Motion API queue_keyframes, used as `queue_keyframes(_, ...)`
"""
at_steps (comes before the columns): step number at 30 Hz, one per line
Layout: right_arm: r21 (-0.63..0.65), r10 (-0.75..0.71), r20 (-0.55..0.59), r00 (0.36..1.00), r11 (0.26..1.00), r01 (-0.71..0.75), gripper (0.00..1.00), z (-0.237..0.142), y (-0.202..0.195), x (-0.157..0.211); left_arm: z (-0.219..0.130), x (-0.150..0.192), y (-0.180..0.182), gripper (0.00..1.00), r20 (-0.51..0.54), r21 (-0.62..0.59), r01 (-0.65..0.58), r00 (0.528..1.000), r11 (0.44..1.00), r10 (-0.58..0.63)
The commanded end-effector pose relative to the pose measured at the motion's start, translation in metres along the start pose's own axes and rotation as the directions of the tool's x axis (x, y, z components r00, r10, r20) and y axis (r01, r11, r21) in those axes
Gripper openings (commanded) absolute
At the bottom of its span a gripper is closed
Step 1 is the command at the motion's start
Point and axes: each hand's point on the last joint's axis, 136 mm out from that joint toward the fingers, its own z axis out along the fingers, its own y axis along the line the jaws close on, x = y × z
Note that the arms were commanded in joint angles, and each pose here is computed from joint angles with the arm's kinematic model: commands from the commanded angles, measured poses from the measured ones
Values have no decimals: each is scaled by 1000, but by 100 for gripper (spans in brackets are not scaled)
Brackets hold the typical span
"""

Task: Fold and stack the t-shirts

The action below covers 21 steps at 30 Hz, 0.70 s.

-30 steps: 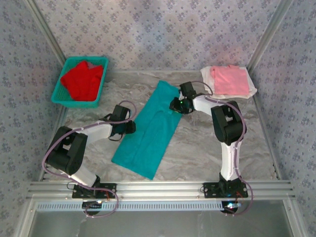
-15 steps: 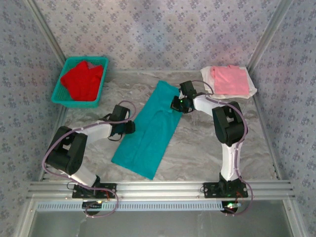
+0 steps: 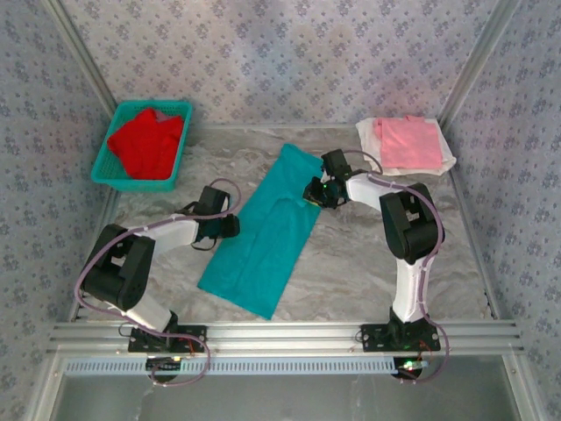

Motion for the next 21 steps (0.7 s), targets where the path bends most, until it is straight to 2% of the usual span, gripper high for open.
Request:
queue_keyframes(1,22,-6,2,1000,1000,6,31,-7,-2,3,0,1,5,28,-7,-20,1,1000,1000,-1)
queue_keyframes(6,57,-77,118,990,996,71,34,-43,7,-19,-4,-1,4,28,0,-15,5,1000,1000,-5)
queue_keyframes(9,101,-109,154,982,990,94,34,-52,6,-31,-3,-1,4,28,-1,-12,7,1000,1000,-7)
queue_keyframes(11,115,-110,146,983,989,93,31,-48,2,-36,-4,-1,3,28,1,-9,9,1000,1000,-9)
queue_keyframes(14,135,-96,133,987,988,77,19,-36,-5,-43,-7,-4,2,28,13,-4,10,1000,1000,-10)
queue_keyframes(16,152,-92,135,987,986,71,15,-28,-10,-50,-10,-5,1,28,21,-1,9,1000,1000,-9)
queue_keyframes(21,187,-68,113,991,981,46,11,-4,-25,-62,-22,-12,-1,28,52,5,-2,999,1000,1)
